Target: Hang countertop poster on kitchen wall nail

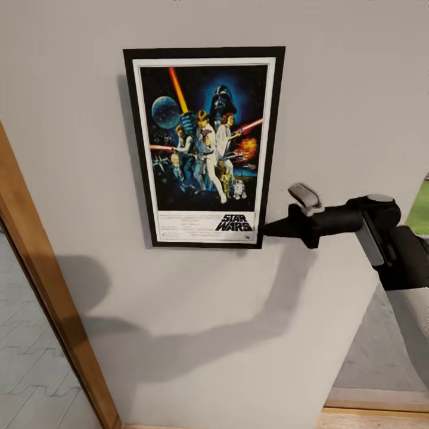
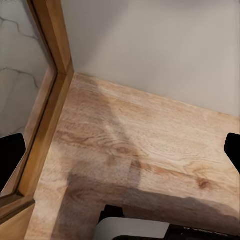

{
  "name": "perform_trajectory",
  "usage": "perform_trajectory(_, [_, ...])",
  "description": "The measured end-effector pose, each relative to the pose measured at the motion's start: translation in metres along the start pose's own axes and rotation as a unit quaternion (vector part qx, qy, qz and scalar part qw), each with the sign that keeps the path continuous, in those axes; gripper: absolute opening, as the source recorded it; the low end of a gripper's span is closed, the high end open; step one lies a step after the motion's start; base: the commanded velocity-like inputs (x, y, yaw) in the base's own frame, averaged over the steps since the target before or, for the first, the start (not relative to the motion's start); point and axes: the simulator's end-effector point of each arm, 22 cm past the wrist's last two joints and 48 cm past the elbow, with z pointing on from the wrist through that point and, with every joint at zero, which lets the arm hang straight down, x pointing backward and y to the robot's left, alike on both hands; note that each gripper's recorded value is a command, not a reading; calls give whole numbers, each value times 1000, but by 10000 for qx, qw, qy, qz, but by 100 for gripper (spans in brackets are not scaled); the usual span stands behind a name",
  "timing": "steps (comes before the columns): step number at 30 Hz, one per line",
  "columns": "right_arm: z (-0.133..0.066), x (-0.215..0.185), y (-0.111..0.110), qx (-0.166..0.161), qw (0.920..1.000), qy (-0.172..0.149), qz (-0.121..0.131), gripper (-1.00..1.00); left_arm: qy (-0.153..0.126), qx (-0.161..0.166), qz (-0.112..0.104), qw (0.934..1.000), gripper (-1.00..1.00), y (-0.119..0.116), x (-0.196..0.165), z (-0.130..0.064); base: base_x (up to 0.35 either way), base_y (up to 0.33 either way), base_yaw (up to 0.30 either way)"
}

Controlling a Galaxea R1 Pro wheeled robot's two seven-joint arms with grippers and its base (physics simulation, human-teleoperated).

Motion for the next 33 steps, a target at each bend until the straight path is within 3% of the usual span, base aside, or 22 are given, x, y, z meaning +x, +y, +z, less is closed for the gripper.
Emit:
perform_trajectory(1, [33,19,-20,-11,10000,24,-34,-100,-6,-2,0,10000,100,0,0,0,8,0,0])
perform_trajectory(2, [35,26,-26,24,10000,64,-62,-100,5,-5,1,10000,100,0,0,1,5,0,0])
perform_trajectory(3, [21,24,-24,86,9999,46,-39,100,-5,-3,0,10000,100,0,0,0,3,0,0])
perform_trajectory(4, [14,12,-75,1205,9914,-198,462,100,-8,-6,-2,10000,100,0,0,0,1,0,0])
perform_trajectory(5, [14,11,-78,1264,9905,-212,489,100,-5,-9,-5,10000,100,1,0,0,0,0,0])
perform_trajectory(19, [14,9,-74,1206,9909,-243,539,100,-14,-9,-4,10000,100,1,0,-1,-6,0,0])
perform_trajectory(33, [14,11,-78,1255,9907,-209,485,100,-8,-5,-3,10000,100,0,0,0,-167,0,0])
